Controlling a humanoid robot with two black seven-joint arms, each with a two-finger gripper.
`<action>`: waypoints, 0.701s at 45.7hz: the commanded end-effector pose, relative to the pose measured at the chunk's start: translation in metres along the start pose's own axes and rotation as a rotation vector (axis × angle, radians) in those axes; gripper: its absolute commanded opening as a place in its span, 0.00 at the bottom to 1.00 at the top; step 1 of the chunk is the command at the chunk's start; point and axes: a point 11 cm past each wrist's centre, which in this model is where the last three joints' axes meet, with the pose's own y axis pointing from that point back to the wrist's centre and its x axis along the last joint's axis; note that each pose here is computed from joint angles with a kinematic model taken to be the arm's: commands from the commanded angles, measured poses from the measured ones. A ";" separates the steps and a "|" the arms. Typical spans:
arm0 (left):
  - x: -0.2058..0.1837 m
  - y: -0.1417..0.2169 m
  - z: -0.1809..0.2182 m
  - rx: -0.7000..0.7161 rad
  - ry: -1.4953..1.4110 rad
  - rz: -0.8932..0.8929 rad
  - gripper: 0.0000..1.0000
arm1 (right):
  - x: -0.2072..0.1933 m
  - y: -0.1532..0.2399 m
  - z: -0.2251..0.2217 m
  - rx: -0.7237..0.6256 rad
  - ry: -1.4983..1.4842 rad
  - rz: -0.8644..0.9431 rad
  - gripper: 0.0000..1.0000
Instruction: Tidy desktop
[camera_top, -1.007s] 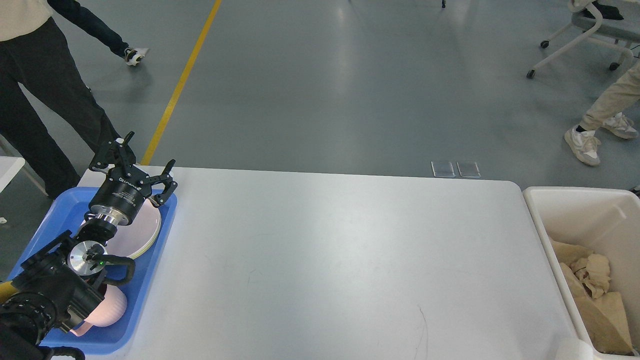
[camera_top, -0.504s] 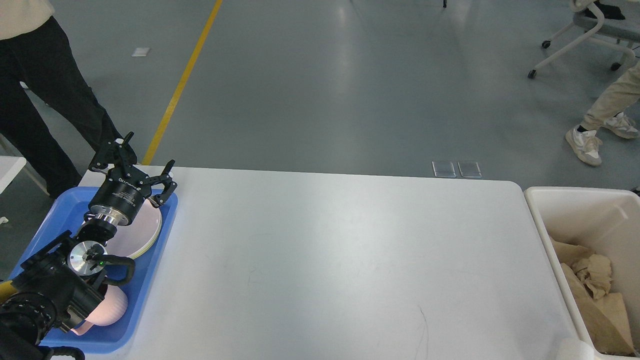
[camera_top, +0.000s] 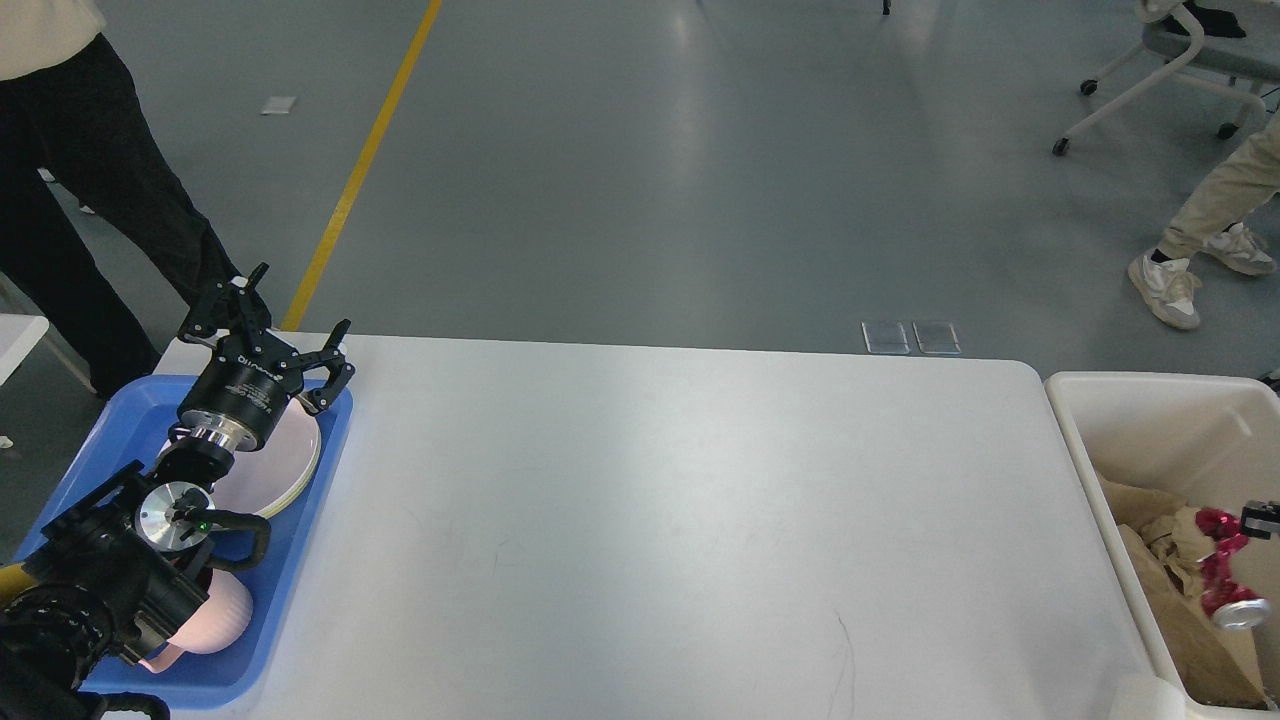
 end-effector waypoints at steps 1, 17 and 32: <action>0.000 0.000 0.000 -0.001 0.001 0.000 1.00 | -0.003 0.001 -0.009 0.022 -0.004 -0.020 1.00; 0.000 0.000 0.000 -0.001 0.001 0.000 1.00 | 0.130 0.120 -0.050 0.293 0.178 -0.248 1.00; 0.000 0.000 0.000 -0.001 0.001 0.000 1.00 | 0.225 0.302 -0.122 0.413 0.590 -0.269 1.00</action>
